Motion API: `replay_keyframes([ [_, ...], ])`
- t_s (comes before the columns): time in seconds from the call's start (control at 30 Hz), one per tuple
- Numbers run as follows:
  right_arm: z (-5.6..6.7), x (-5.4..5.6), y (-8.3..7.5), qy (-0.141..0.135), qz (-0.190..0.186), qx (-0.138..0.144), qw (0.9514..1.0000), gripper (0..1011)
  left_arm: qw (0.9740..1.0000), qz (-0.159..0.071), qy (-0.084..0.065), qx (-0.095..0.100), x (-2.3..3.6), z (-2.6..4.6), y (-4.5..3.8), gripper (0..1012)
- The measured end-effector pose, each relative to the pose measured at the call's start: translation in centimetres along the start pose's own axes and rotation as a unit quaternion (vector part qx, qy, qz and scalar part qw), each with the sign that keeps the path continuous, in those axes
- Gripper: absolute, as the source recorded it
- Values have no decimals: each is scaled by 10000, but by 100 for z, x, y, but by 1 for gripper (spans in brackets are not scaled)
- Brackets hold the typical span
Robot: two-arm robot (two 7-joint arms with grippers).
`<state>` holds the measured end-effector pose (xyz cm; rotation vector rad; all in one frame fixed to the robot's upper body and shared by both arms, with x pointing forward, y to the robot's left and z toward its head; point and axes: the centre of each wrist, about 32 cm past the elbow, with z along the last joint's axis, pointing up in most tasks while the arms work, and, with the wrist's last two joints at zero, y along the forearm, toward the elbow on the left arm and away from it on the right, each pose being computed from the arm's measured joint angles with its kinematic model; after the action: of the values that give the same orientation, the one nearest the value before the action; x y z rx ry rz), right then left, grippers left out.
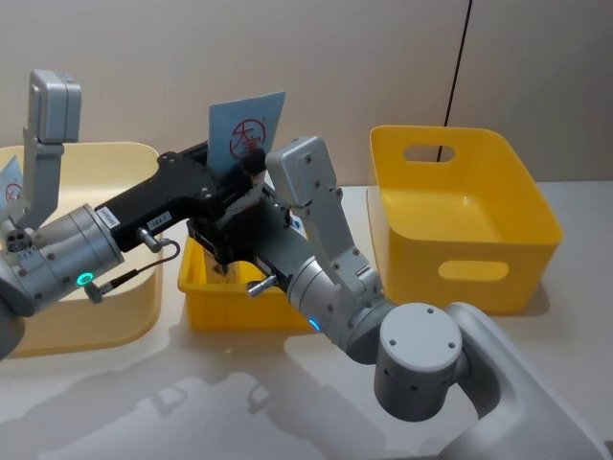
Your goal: Bimanual collaborative sorting of washing and personal care products
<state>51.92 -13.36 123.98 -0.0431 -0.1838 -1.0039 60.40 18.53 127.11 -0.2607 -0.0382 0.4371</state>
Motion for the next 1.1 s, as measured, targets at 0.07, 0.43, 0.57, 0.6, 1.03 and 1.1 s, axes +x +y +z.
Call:
replay_keyframes([
  [0.07,1,-1,5,-1,3,1,10000,683,10000,0,0,0,0,0,0,468],
  [0.43,2,-6,16,-7,15,1,10000,620,10000,2,0,2,1,1,2,822],
  [0.57,1,-8,18,-8,18,-1,10000,601,10000,3,0,2,1,1,2,941],
  [0.6,1,-9,18,-8,18,-2,10000,593,10000,3,0,2,1,1,2,953],
  [1.03,-13,55,-68,-17,-159,-5,9999,527,10000,3,1,2,1,0,1,1000],
  [1.1,-16,72,-92,-21,-219,-6,9998,527,10000,3,1,2,1,0,2,1000],
])
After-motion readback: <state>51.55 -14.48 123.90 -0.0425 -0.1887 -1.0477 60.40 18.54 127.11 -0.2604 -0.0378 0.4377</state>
